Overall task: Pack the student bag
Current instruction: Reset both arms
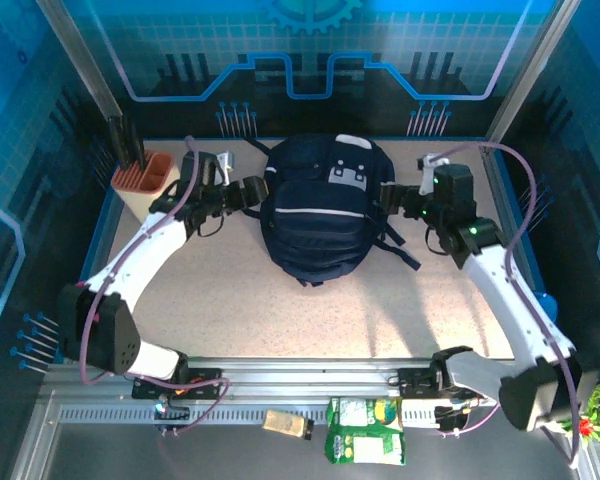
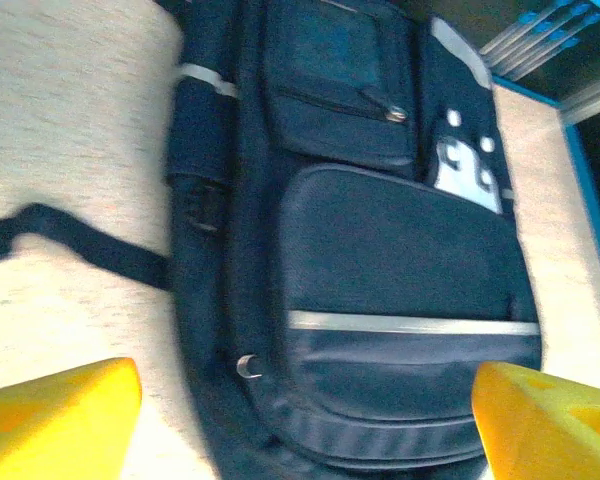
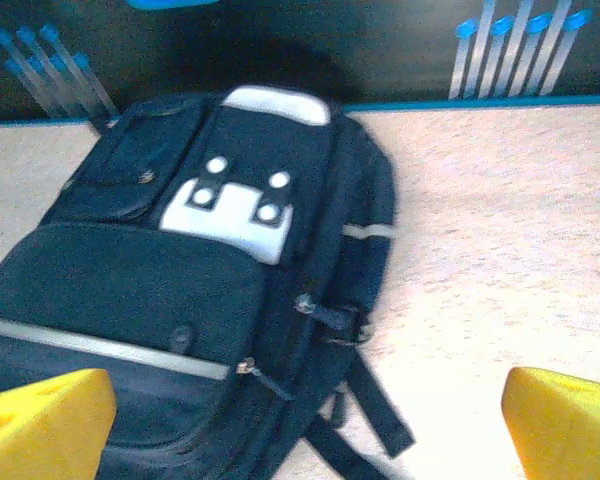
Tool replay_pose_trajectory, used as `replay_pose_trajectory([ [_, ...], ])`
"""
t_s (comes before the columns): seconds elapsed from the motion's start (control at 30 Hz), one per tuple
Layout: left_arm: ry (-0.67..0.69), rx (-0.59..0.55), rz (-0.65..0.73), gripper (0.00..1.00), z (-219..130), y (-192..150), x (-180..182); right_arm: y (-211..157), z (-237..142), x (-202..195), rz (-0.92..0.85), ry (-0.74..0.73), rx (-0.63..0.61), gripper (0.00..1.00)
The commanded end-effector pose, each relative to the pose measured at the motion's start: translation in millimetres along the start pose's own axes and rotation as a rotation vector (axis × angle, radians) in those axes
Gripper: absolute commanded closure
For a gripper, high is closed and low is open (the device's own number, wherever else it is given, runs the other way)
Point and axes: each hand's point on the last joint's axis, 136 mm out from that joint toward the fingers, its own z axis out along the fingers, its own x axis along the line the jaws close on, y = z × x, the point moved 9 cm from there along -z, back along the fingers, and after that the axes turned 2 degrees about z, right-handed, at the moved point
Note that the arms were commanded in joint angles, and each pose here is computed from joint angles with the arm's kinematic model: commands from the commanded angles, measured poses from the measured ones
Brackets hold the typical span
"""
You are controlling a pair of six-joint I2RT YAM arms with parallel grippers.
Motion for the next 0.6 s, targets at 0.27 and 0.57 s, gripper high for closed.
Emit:
replay_pose_trajectory([
  [0.27,0.454,-0.464,0.102,0.01,-37.8,-61.6,80.6,-76.2,-10.7,-64.3,0.153,-0.426,-0.275,0.0],
  [0.57,0.555,-0.573,0.223,0.01,-33.9,-85.2,113.2,-125.1,25.9,-81.0,0.027,-0.501,-0.207,0.0],
])
